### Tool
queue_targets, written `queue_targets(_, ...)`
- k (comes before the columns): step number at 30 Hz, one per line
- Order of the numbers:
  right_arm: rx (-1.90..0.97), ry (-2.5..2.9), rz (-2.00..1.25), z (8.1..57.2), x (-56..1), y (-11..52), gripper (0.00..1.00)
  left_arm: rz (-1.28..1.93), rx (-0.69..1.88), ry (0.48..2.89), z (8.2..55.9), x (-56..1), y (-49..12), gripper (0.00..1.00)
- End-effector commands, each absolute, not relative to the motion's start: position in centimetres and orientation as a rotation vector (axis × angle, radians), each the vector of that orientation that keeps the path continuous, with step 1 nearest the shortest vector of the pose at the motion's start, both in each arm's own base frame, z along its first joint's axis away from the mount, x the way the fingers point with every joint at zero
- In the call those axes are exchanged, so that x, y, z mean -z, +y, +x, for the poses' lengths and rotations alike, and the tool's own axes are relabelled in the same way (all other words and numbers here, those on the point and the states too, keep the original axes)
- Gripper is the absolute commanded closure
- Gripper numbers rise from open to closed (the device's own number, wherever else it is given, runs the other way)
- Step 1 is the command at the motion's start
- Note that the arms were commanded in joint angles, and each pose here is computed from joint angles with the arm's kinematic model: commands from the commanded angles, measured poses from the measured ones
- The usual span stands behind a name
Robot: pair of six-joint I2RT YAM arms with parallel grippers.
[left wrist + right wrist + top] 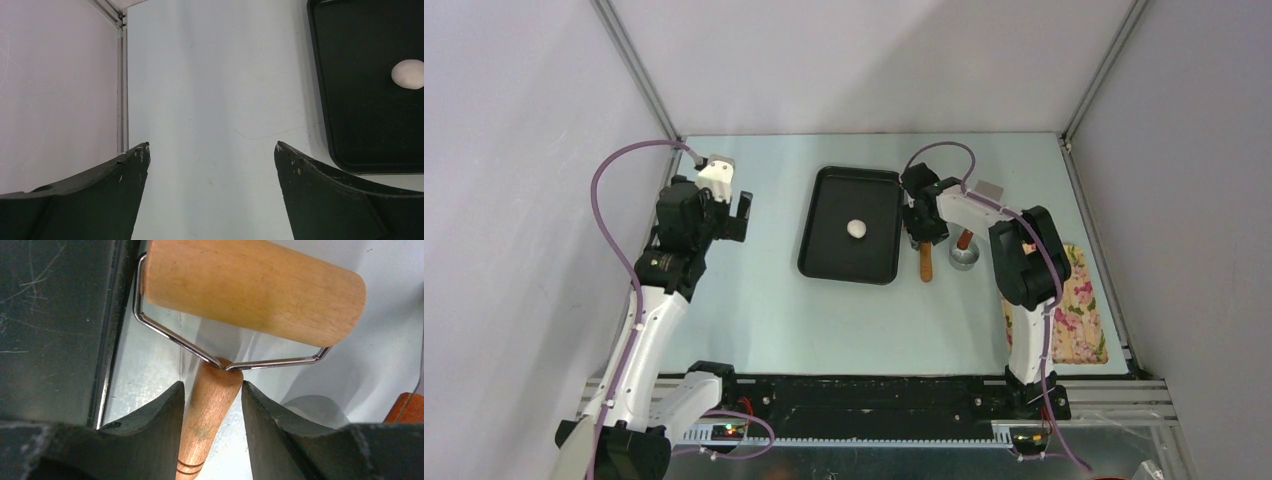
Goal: Roll out the dumpling wrappers from the dough
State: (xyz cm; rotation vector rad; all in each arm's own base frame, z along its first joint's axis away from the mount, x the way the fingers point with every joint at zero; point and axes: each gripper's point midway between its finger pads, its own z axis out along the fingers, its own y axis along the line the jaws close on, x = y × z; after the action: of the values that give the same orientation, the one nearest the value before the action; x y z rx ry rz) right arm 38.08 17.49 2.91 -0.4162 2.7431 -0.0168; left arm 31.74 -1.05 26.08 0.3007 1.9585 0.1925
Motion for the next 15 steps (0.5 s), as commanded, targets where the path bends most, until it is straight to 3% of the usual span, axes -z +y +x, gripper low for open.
queue_targets(1,-0.001,2.78,-0.382,37.9,-1.6,17.4,0.51,0.27,-0.192,1.926,32.0,-26.7,-1.1,0.02)
queue_targets(4,-0.033,2.792,-0.399,37.7,-1.2,17.8,0.56,0.263,-0.188,1.922,32.1,-26.7,-1.1,0.02)
queue_targets(8,-0.033,2.779,-0.428,37.8,-1.5,18.1,0.71,0.252,-0.184,1.913,32.4,-26.8,-1.3,0.02)
queue_targets(11,0.029,2.74,-0.442,38.5,-2.4,17.5,0.98,0.25,-0.176,1.909,32.6,-26.9,-1.6,0.02)
queue_targets(15,0.101,2.628,-0.467,40.0,-5.6,16.6,1.0,0.269,-0.163,1.909,33.3,-26.9,-2.2,0.02)
